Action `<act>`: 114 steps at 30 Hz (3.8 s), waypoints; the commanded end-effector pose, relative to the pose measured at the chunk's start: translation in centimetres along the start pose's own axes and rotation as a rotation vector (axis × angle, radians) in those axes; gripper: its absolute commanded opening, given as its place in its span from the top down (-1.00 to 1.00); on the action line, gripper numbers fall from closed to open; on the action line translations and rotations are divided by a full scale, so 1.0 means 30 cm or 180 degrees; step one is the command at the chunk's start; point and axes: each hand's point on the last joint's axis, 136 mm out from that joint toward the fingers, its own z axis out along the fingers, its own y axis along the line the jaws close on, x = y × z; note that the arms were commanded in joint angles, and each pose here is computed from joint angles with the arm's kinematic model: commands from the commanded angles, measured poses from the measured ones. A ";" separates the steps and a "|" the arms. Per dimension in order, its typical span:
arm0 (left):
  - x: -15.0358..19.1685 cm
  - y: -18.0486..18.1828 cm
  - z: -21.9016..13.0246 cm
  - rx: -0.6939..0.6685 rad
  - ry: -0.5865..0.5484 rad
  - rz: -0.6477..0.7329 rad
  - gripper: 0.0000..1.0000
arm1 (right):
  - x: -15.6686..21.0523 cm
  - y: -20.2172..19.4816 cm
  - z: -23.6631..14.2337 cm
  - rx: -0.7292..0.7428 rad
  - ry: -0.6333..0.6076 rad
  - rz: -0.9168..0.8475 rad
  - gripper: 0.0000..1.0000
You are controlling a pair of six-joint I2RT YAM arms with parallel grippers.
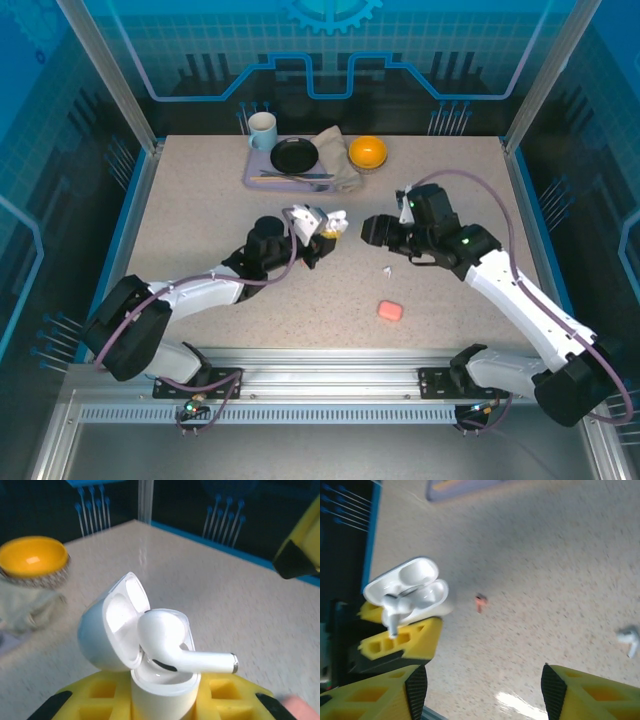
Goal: Insert the wireless bluetooth earbuds into the charging case
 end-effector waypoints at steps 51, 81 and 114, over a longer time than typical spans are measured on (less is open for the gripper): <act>0.209 0.109 -0.168 -0.1314 0.1718 -0.0348 1.00 | 0.268 -0.181 0.445 0.1001 0.0790 0.0363 0.02; -0.123 0.317 -0.314 -0.1654 0.0715 -0.0554 1.00 | 0.219 -0.155 0.684 0.1580 0.0998 -0.0129 -0.07; -0.169 0.318 -0.304 -0.1621 0.0567 -0.0587 1.00 | 0.454 0.019 0.537 0.1071 0.1336 -0.0325 -0.31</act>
